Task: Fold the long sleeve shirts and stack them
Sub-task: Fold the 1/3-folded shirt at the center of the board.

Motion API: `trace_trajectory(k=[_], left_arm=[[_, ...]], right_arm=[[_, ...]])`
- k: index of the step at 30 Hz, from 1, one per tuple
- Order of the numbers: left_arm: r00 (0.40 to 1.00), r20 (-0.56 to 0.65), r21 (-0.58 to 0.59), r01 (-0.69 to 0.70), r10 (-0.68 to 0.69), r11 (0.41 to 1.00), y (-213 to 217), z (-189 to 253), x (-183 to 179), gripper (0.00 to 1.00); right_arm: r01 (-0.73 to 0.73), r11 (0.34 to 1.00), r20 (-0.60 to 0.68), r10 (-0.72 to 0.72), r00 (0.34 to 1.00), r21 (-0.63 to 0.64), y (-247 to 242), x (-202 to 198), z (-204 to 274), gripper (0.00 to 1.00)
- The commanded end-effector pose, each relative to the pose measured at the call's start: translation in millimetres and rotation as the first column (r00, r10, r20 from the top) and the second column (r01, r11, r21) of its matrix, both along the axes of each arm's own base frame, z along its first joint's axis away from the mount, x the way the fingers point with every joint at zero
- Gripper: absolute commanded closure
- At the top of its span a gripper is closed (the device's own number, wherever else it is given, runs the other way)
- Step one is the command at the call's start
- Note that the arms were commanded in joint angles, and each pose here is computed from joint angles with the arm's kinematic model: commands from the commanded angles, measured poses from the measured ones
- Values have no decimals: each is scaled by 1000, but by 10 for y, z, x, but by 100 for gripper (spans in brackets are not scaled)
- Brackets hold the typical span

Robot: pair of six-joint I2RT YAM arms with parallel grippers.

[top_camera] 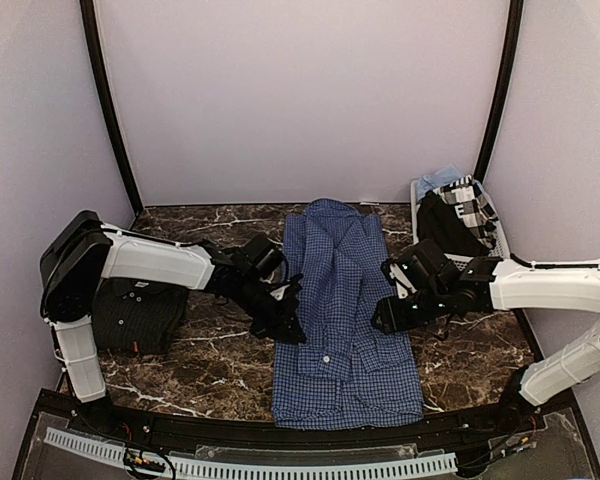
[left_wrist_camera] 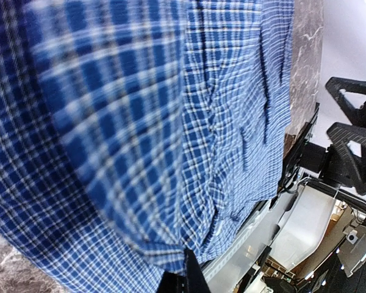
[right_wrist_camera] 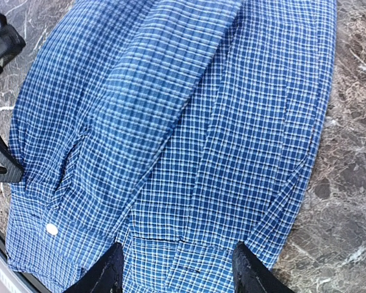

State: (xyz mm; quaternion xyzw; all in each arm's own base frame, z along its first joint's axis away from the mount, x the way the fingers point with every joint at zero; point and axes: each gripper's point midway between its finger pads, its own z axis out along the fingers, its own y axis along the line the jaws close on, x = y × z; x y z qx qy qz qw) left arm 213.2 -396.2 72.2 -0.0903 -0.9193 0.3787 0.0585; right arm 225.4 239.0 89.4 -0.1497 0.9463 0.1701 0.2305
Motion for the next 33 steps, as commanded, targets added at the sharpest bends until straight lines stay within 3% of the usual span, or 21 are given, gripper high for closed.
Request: trace_trajectory(k=[1, 15, 23, 33], left_arm=[[999, -23, 14, 34, -34, 999, 203, 9, -152, 100], [1000, -1, 35, 17, -17, 999, 408, 16, -64, 100], [1000, 5, 39, 21, -21, 999, 396, -24, -45, 100], [999, 3, 7, 34, -34, 999, 353, 160, -52, 100]], right_arm=[[-5, 1000, 12, 4, 1000, 22, 126, 40, 74, 43], [26, 999, 43, -27, 999, 31, 196, 185, 117, 42], [62, 986, 136, -84, 987, 154, 496, 814, 369, 42], [65, 972, 104, -90, 990, 225, 693, 1351, 266, 42]])
